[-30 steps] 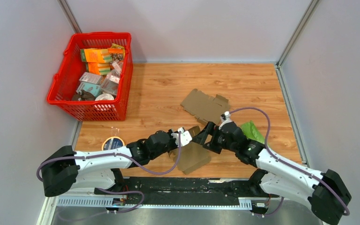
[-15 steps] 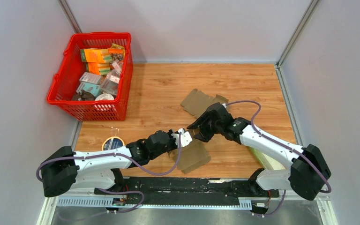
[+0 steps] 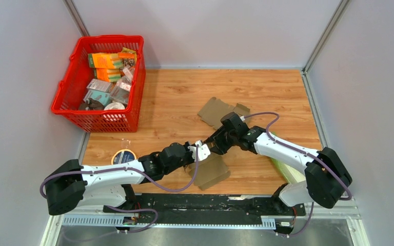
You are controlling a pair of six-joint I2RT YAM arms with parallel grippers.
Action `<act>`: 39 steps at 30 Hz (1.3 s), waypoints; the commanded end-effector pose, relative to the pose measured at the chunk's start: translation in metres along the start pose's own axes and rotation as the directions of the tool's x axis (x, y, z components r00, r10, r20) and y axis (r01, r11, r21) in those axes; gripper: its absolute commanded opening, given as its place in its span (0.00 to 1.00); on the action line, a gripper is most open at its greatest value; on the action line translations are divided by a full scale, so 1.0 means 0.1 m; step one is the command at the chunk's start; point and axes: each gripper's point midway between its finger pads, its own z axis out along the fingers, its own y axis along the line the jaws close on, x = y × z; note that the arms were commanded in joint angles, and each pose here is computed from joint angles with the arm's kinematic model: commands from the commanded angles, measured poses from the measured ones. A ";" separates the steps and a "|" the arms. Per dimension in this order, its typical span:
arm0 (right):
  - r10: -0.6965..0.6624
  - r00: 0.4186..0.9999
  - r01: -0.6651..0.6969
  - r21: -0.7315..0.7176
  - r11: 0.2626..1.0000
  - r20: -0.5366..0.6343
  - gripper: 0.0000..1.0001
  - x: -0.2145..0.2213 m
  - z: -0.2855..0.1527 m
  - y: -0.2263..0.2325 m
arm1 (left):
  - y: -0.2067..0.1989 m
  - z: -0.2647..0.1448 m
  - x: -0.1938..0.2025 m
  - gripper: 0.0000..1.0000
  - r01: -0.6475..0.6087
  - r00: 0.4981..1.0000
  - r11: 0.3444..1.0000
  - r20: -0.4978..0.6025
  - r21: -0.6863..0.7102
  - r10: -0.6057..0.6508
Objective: Fold the paper box
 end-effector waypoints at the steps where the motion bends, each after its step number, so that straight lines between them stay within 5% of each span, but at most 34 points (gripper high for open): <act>1: 0.026 1.000 -0.026 -0.085 0.996 -0.001 0.45 -0.01 -0.02 0.34 | 0.00 0.02 -0.10 0.00 -0.017 1.000 1.000 0.022 0.016 0.017; 12: 0.062 0.998 -0.064 -0.082 0.995 -0.021 0.32 0.00 0.10 0.36 | 0.00 0.02 -0.11 0.00 -0.018 0.999 1.000 0.028 0.018 0.017; 23: 0.105 0.994 -0.107 -0.081 0.991 -0.028 0.00 0.00 0.16 0.25 | 0.02 -0.02 -0.20 0.01 0.033 0.998 0.999 0.058 0.012 -0.033; 26: 0.132 0.990 -0.136 -0.102 0.985 -0.044 0.00 0.01 0.18 0.20 | 0.16 -0.10 -0.25 0.13 0.127 0.989 0.990 0.081 -0.060 -0.122; 30: 0.145 0.988 -0.152 -0.171 0.973 -0.055 0.00 -0.02 0.16 0.25 | 0.41 -0.42 -0.28 0.39 0.328 0.937 0.929 0.180 -0.170 -0.298; 39: 0.129 0.990 -0.143 -0.356 0.924 -0.064 0.00 -0.12 -0.04 0.40 | 0.34 -0.91 0.18 0.41 0.672 0.732 0.725 0.286 -0.152 -0.619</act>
